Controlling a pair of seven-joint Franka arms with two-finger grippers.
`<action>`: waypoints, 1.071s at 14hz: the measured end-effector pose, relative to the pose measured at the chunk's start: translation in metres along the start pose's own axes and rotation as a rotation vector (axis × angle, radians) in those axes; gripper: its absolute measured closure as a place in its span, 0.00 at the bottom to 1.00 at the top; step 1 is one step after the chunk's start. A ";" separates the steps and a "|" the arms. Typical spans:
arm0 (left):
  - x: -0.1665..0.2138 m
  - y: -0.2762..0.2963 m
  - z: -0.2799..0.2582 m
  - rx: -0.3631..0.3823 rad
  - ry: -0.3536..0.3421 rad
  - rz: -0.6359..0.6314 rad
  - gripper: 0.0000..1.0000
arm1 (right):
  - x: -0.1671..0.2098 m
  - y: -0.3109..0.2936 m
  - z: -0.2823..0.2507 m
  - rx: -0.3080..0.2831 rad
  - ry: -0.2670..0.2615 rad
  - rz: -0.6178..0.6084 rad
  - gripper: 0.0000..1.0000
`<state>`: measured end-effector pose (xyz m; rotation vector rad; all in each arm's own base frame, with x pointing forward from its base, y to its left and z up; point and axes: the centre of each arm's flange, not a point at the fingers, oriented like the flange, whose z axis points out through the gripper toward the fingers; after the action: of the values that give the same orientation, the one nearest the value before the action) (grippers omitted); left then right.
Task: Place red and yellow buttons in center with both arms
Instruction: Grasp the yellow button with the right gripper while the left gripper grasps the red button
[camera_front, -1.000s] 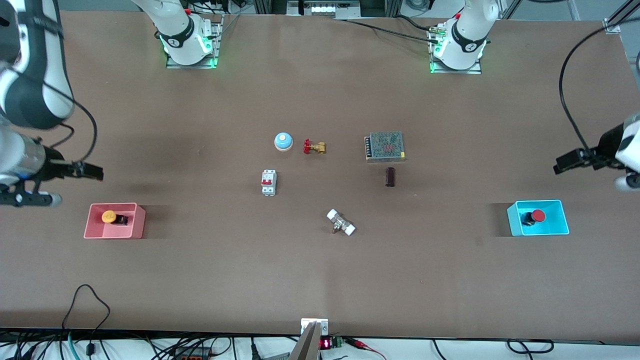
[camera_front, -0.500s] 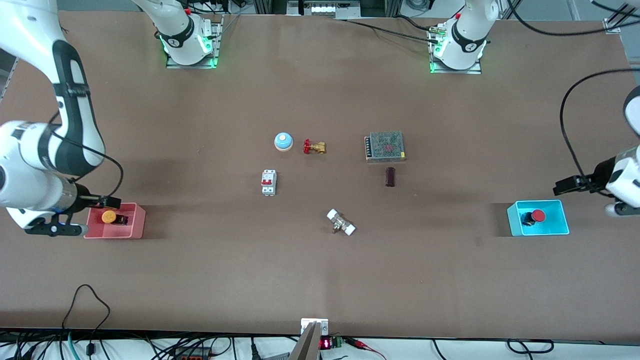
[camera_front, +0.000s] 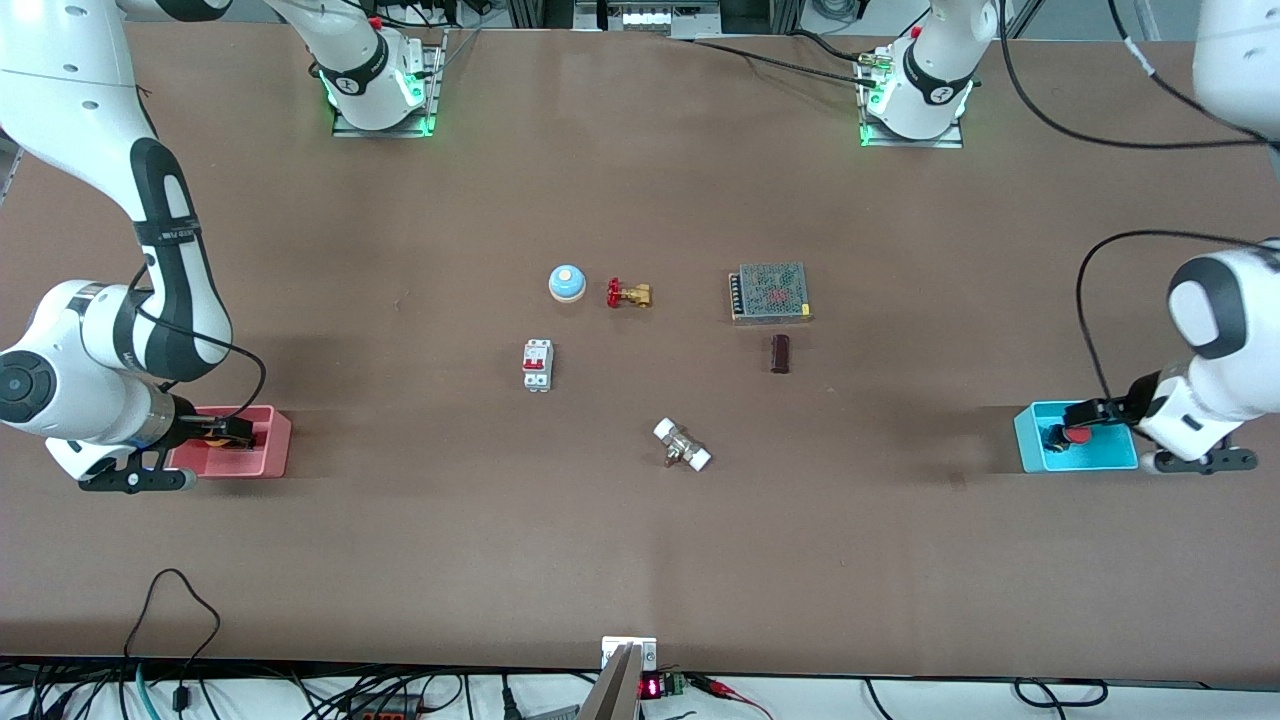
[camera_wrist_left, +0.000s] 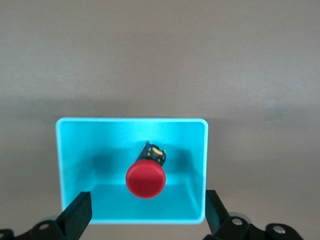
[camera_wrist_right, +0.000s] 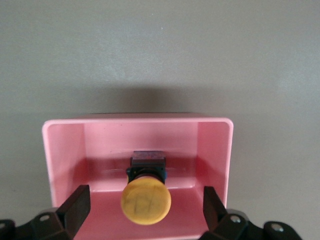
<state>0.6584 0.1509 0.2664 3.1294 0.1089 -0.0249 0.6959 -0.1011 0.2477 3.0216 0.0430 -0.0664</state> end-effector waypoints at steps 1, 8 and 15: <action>0.001 0.000 0.013 0.000 -0.001 0.000 0.00 | 0.000 0.000 0.002 0.000 -0.002 -0.001 0.00; 0.001 -0.001 0.032 0.004 -0.014 0.007 0.41 | -0.002 0.000 0.019 0.002 -0.027 -0.002 0.00; 0.001 -0.002 0.030 0.033 -0.020 0.032 0.58 | -0.002 -0.005 0.035 0.005 -0.039 -0.008 0.00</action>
<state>0.6586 0.1526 0.2365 3.1627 0.0588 -0.0588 0.6924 -0.1007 0.2123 3.0241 0.0518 -0.1266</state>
